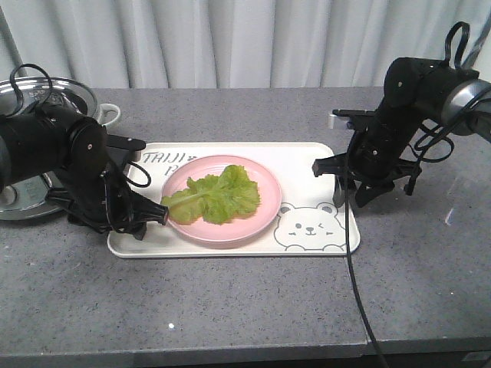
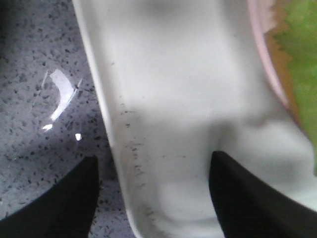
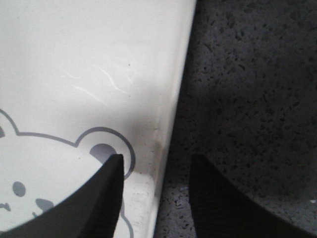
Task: Transfer vegetables to tray and serve
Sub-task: 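Lower both grippers onto opposite side edges of the tray and grasp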
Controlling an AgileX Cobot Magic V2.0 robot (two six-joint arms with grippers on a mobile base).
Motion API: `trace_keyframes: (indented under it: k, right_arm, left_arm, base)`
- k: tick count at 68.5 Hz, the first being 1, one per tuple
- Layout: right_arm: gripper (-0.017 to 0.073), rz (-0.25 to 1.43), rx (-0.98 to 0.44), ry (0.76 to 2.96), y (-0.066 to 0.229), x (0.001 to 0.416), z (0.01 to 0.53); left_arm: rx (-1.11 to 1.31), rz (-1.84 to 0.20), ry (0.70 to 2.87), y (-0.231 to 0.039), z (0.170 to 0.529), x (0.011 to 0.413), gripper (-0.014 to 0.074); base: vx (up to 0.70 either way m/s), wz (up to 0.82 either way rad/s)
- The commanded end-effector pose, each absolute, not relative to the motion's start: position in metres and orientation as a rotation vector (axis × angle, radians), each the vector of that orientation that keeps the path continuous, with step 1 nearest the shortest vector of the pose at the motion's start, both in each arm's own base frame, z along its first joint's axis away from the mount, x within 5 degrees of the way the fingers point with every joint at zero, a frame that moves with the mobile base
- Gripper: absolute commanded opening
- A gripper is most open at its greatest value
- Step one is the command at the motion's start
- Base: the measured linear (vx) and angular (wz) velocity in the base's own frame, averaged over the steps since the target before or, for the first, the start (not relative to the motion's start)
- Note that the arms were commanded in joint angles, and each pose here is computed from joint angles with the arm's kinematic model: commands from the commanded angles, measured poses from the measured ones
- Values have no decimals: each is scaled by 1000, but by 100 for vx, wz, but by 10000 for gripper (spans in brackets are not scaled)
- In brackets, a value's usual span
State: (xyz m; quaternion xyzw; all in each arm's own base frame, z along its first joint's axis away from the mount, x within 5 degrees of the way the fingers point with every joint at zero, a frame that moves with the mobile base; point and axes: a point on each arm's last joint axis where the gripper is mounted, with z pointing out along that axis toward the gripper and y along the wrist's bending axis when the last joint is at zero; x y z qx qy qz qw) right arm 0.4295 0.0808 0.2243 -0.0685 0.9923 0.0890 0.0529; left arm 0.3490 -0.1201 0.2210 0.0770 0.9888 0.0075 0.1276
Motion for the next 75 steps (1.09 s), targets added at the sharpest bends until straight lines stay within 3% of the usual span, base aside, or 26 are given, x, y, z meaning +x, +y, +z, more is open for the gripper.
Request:
trace_keyframes:
  k: [1,31,56,75]
  right_arm:
    - [235,304,-233,2999,81,423,248]
    - [-11,372,-278,3007,85,425,239]
    - [-6,368,-329,2976,85,422,249]
    - [-6,354,-337,2906,82,413,278]
  left_arm:
    - [203,-11,2796,-120,244,349,371]
    - [198,-18,2802,-120,244,349,-9]
    - [219,-135,2789,-127,250,347,-8]
    - [211,-221,2699,-130,274,341,-8]
  base:
    - [0,0]
    - [0,0]
    - [0,0]
    - [0,0]
